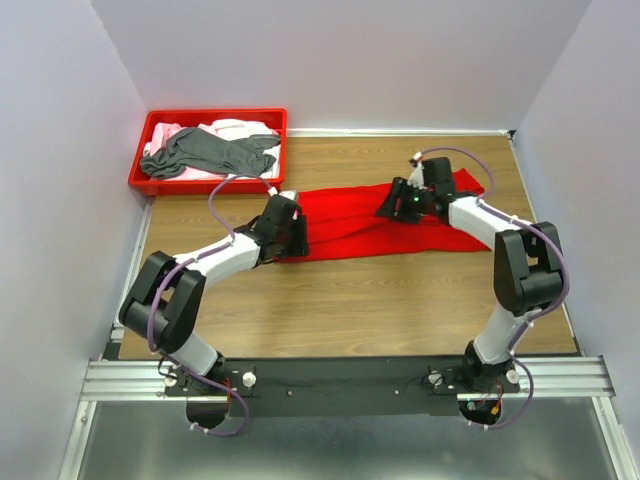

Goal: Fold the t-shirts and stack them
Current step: Fold the tshirt

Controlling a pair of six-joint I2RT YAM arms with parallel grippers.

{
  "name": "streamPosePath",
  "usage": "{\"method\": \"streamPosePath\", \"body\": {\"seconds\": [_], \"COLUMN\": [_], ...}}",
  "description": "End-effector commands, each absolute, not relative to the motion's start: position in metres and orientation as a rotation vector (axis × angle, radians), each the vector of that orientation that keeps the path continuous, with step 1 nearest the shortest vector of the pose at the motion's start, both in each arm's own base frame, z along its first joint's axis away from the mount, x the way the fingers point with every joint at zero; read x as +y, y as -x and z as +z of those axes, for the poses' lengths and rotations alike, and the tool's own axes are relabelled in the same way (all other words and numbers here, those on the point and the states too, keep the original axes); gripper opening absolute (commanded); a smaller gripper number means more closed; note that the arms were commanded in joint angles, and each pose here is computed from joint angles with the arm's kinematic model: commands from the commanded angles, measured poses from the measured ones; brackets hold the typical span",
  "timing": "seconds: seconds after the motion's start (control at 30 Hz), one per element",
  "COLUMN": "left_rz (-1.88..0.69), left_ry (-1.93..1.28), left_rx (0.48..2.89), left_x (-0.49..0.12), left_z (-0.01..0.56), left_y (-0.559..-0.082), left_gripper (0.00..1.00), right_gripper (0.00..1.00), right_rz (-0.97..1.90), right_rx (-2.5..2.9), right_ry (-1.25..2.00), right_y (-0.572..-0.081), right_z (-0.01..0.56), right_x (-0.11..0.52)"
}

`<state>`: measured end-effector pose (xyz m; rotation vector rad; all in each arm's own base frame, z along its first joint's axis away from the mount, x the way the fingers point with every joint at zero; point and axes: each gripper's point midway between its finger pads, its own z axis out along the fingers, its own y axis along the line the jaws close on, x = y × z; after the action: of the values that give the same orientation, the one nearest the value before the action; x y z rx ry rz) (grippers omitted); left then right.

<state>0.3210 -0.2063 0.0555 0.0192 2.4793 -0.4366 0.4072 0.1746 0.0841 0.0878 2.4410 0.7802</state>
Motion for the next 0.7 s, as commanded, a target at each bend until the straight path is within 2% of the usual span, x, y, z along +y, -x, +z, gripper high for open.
{"method": "streamPosePath", "body": {"seconds": [0.0,0.13,0.27,0.53,0.67], "left_rz": [-0.424,-0.396,-0.354,-0.366,-0.362], "left_ry": [0.066,0.085,0.102,0.136,0.137], "left_rx": [2.473,2.497,2.573,2.645,2.647], "left_x": [-0.204,-0.200,-0.190,-0.176,-0.173], "left_z": [0.044,0.034,0.016,-0.004,-0.001], "left_y": [-0.324,-0.322,-0.306,-0.279,-0.276], "left_gripper": [0.59,0.55,0.52,0.51,0.51], "right_gripper": [0.56,0.45,0.41,0.36,0.36], "right_rz": [0.925,0.971,1.010,1.051,1.088], "right_rx": [2.436,2.457,2.471,2.518,2.507], "right_ry": [0.052,0.134,0.177,0.234,0.252], "right_y": [-0.392,-0.390,-0.388,-0.372,-0.363], "right_z": [0.079,0.064,0.055,0.037,0.048], "right_x": [0.232,0.270,0.293,0.310,0.315]}}
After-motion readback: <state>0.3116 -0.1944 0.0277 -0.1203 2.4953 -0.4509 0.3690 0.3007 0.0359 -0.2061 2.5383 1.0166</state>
